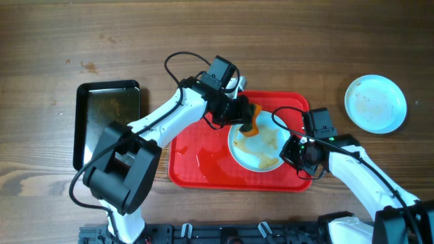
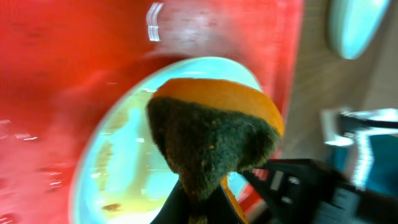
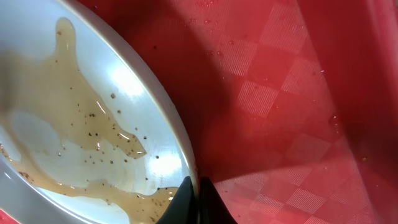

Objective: Clean dirty plates on tray and stack at the side

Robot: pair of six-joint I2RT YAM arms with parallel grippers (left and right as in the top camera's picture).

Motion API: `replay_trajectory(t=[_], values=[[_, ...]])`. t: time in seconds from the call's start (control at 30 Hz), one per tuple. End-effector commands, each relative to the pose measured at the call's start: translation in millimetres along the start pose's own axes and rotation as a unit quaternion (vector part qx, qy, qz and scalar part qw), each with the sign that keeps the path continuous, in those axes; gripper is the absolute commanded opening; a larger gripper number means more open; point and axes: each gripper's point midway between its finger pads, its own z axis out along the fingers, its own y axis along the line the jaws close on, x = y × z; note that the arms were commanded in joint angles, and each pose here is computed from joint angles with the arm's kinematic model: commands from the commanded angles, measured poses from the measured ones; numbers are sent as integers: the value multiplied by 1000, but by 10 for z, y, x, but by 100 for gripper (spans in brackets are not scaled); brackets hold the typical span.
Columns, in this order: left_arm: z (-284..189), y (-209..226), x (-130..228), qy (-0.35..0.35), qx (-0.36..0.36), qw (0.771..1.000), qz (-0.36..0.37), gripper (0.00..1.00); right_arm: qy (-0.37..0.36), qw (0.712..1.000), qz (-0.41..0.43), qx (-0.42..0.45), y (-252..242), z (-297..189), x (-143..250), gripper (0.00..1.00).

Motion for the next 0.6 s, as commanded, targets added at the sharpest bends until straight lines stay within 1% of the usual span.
replay_trajectory(t=[0.0,0.13,0.23,0.3,0.37,0.5,0.57], values=[[10,-293,106,23,51,998,5,4,-10,1000,1,27,-132,39,-28,4],[228,-373,285,51,49,997,11,4,-10,1000,1,27,-131,39,-27,4],[532,-379,490,90,46,995,9,4,-10,1000,1,27,-133,39,-25,4],[721,-432,624,117,63,991,17,4,-8,1000,1,28,-138,38,-20,4],[870,-415,710,129,59,990,20,4,-7,1000,1,29,-143,38,-14,4],[1049,-325,757,139,54,989,22,4,-6,1000,2,30,-146,38,-10,4],[1124,-160,755,137,28,990,19,4,-3,1000,2,31,-152,38,4,4]])
